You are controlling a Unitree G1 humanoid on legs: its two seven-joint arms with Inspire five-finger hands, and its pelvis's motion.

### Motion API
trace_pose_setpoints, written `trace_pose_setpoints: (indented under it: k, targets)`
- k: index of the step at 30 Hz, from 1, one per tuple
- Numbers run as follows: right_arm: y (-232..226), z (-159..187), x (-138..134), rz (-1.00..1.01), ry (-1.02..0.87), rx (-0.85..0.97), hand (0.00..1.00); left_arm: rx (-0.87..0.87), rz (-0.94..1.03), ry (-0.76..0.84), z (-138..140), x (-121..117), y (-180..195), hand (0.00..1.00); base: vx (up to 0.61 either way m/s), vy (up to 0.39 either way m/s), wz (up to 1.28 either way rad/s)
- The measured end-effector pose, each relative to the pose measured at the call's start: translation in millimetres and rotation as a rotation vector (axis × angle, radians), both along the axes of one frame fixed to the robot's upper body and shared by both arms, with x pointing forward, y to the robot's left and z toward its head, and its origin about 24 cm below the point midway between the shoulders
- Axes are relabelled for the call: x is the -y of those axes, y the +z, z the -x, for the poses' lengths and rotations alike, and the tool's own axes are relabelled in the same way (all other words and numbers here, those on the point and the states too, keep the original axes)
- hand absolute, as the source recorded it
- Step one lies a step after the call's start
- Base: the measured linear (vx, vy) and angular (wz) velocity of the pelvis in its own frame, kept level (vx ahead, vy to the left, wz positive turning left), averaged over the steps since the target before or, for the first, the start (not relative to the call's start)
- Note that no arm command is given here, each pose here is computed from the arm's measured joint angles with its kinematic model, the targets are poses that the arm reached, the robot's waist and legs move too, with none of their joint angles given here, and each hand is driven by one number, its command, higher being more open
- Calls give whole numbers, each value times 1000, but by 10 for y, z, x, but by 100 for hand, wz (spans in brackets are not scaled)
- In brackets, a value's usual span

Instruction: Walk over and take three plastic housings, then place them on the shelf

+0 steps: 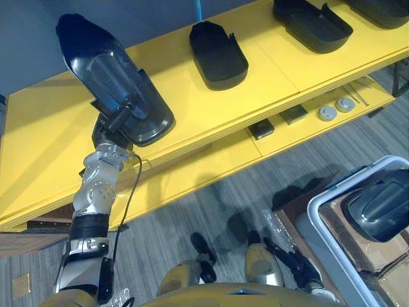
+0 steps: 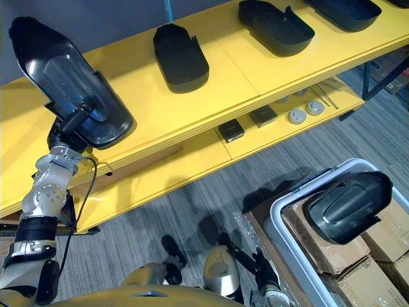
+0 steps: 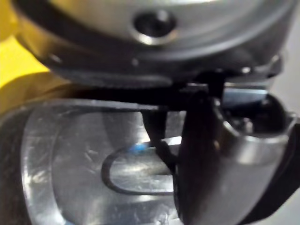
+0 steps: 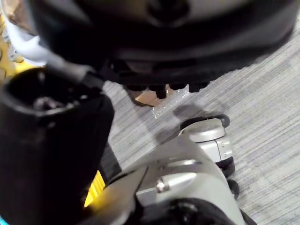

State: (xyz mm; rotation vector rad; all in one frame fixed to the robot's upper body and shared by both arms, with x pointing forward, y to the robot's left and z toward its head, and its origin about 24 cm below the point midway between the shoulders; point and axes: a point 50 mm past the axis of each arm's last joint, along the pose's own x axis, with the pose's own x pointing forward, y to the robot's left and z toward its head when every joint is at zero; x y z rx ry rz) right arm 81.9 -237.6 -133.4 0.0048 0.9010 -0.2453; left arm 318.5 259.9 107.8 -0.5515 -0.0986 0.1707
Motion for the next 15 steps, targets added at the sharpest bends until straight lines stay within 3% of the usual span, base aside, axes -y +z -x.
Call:
trace_pose_setpoints:
  k: [11, 12, 15]
  targets:
    - [129, -289, -200, -16, 106, 114, 100, 39, -92, 86, -117, -168, 302, 0, 18, -18, -6]
    - [147, -322, -224, -16, 124, 129, 100, 35, -126, 112, -127, -211, 349, 100, 22, -45, -17]
    - [172, -359, -230, -27, 109, 153, 100, 19, -185, 159, -175, -267, 442, 100, 31, -38, -8]
